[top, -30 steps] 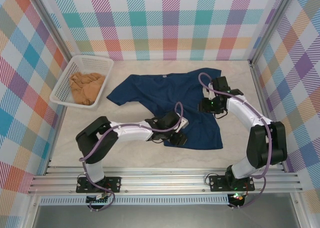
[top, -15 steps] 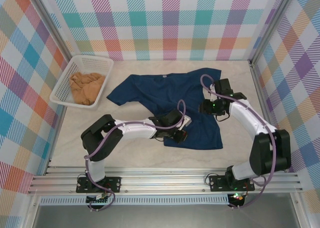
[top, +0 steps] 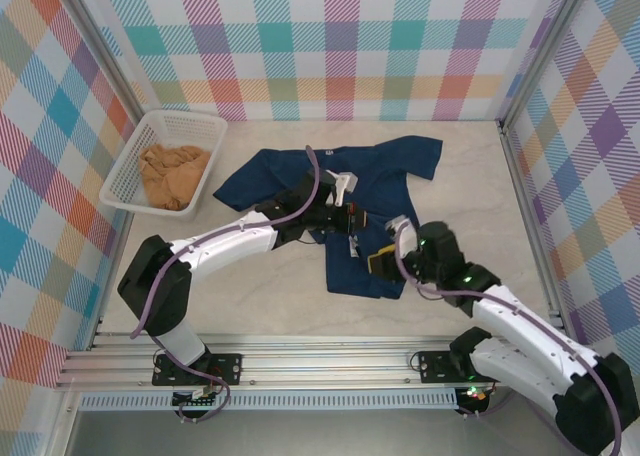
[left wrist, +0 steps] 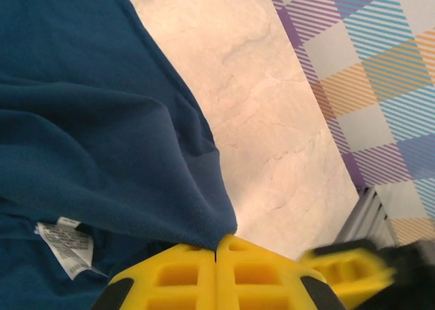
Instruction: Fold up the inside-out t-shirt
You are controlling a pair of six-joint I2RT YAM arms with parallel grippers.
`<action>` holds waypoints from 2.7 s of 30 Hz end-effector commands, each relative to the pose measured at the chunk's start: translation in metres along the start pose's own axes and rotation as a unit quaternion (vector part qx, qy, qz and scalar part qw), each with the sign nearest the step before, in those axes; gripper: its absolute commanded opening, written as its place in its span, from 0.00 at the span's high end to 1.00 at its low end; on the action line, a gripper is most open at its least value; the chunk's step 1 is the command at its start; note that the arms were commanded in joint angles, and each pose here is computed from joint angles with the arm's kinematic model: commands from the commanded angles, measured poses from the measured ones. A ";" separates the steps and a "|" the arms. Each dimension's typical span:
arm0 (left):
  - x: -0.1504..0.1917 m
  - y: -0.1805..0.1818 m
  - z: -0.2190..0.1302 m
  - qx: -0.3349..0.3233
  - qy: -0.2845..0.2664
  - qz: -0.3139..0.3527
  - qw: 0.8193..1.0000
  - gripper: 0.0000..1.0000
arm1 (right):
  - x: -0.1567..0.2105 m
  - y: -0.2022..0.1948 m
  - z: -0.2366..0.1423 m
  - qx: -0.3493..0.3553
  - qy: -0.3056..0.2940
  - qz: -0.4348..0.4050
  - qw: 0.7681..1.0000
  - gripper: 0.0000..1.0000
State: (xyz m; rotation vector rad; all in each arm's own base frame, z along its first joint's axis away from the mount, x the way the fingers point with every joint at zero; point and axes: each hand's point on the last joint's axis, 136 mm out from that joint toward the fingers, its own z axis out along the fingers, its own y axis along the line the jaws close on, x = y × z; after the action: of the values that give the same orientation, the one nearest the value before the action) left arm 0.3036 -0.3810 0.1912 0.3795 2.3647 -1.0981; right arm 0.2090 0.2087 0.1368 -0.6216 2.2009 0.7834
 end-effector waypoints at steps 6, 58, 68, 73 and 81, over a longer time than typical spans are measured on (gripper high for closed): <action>-0.018 -0.035 -0.016 0.049 0.023 -0.041 0.998 1.00 | 0.004 0.015 0.048 0.023 -0.056 -0.112 0.992 0.66; -0.030 -0.033 -0.037 -0.009 0.005 -0.008 1.000 1.00 | 0.023 -0.095 -0.023 0.305 -0.047 0.083 0.948 0.83; -0.023 -0.009 -0.006 -0.039 0.026 0.009 0.999 1.00 | -0.005 -0.128 -0.062 0.313 -0.075 0.170 0.931 1.00; -0.040 0.019 0.039 -0.080 0.023 0.016 0.996 0.97 | -0.007 -0.147 -0.070 0.288 -0.065 0.246 0.923 1.00; -0.052 0.043 0.062 -0.104 0.018 0.029 0.994 0.58 | -0.019 -0.167 -0.057 0.246 -0.050 0.306 0.918 1.00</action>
State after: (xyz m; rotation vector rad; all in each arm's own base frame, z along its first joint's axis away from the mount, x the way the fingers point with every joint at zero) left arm 0.3817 -0.4111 0.1336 0.3778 2.5260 -0.8244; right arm 0.2893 0.0419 0.1091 0.3896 2.3945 0.3653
